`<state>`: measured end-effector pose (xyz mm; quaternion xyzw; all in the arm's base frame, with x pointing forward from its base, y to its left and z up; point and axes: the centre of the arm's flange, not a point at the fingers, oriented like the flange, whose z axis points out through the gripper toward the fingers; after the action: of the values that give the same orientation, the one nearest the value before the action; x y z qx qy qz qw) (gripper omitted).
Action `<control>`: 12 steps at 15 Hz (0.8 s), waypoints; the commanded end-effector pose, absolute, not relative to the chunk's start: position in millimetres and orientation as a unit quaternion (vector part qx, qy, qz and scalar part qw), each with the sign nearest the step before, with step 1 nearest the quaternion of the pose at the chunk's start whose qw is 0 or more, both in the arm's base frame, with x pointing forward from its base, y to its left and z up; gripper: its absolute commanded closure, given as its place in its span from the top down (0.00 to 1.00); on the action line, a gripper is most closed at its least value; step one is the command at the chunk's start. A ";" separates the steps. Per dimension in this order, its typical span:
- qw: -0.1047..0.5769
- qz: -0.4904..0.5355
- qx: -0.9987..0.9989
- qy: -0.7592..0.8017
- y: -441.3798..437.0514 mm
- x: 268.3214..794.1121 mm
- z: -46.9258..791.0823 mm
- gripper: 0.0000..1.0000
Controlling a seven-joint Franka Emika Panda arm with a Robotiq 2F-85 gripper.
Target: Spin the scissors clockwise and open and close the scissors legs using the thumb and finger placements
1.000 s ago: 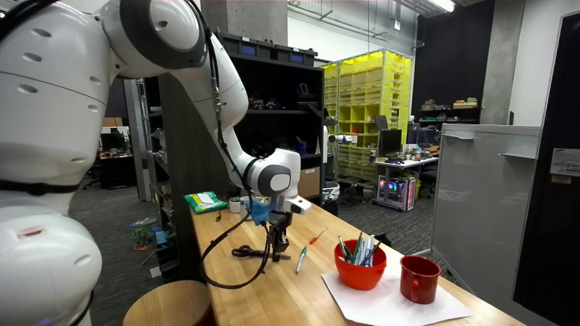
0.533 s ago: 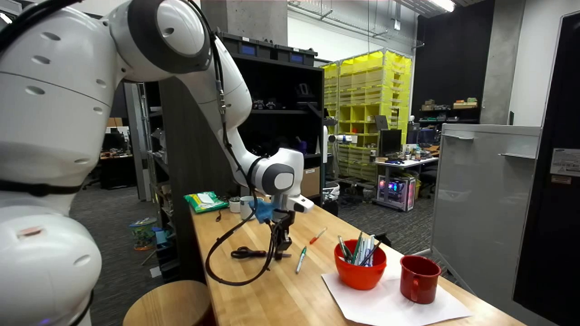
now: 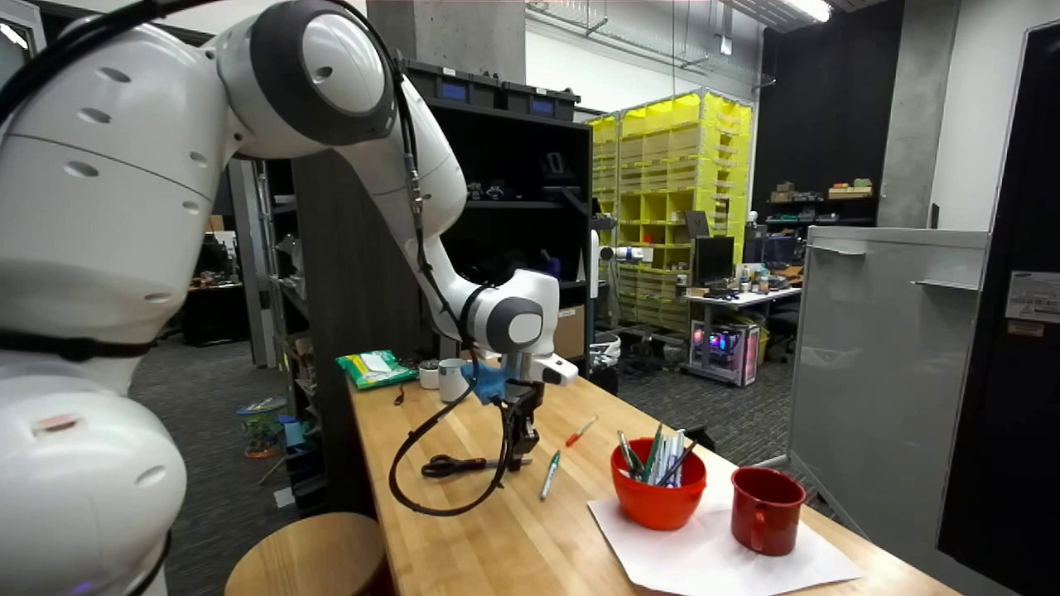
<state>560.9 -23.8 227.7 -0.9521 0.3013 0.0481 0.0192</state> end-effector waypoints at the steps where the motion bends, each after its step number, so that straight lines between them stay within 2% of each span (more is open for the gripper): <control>1: 0.008 0.052 -0.956 0.288 -21.1 573.2 221.9 0.00; 5: 0.003 0.052 -0.960 0.276 -13.7 565.7 228.5 0.00; 12: -0.028 0.066 -0.971 0.229 33.4 519.6 258.0 0.00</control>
<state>553.0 9.4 233.5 -0.9688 0.2402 0.0584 -0.0158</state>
